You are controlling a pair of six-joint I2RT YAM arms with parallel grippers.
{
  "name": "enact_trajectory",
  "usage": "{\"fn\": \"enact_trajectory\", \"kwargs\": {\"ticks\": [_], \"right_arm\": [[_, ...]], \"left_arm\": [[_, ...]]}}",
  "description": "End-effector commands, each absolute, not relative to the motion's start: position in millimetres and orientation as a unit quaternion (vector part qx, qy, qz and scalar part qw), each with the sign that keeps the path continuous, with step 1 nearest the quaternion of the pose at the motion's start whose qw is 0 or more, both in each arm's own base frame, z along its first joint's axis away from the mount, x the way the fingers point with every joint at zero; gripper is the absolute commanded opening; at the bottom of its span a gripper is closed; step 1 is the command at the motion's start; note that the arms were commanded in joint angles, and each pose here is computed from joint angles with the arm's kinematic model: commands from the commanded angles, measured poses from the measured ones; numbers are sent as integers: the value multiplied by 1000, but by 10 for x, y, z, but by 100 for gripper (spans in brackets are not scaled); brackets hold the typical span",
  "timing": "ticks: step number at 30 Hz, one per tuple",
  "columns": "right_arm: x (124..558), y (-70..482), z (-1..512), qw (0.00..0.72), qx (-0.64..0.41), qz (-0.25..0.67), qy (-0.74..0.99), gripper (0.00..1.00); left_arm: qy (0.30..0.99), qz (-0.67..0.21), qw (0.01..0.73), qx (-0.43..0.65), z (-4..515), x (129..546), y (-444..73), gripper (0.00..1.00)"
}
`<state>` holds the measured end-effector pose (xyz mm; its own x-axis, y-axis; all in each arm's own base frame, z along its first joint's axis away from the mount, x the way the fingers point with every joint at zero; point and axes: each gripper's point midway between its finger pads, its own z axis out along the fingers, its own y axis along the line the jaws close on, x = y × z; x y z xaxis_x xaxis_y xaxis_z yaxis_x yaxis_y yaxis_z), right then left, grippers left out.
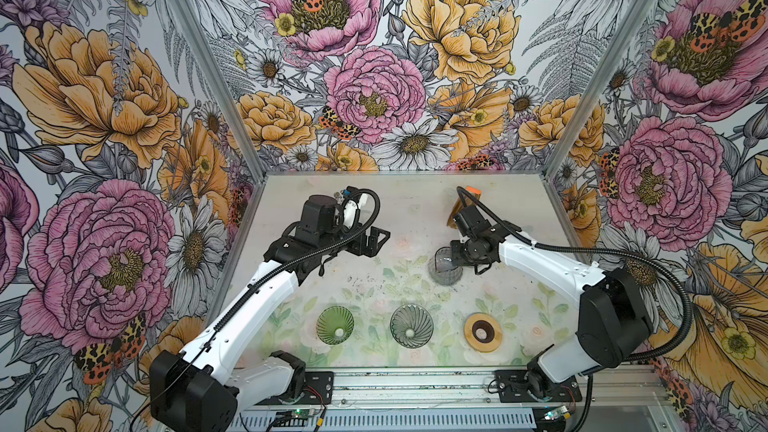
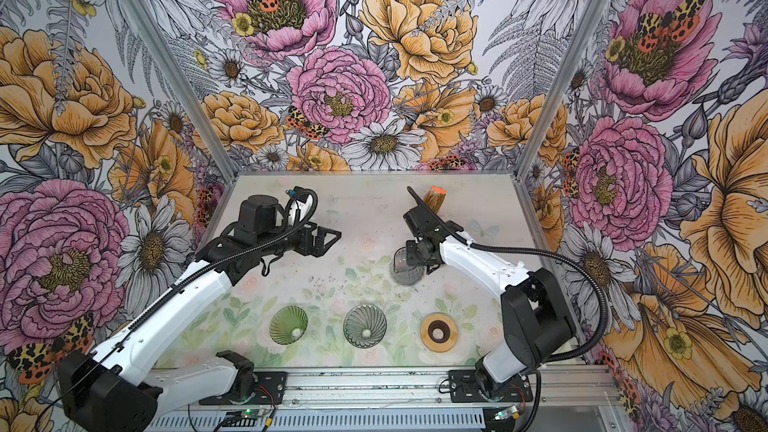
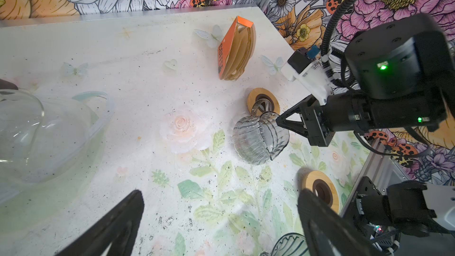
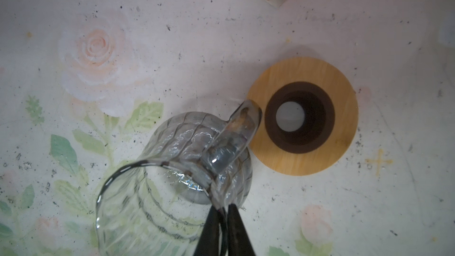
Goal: Place the coffee filter in the dripper
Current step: 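Carry the pitcher farther, set it beside the wooden ring, open right gripper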
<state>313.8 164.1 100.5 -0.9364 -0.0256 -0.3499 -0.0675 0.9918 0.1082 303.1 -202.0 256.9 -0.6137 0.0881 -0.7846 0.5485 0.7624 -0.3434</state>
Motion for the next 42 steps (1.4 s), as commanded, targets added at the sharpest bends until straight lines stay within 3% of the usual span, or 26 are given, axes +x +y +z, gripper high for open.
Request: {"fn": "enact_trajectory", "kwargs": {"ticks": [1,25,42], "right_arm": [[3314,1750,1136,205,-35,66,976,10],[3545,1988,1046,196,-60,69,976,12],[3409,1829,1551,265,-56,83,959,34]], "left_arm": [[841,-295,413,190,2657,3051,-2016,99],[846,-295,405,184,2597,3086,-2010,99],[858,-275,406,151,2478,3143,-1927,99]]}}
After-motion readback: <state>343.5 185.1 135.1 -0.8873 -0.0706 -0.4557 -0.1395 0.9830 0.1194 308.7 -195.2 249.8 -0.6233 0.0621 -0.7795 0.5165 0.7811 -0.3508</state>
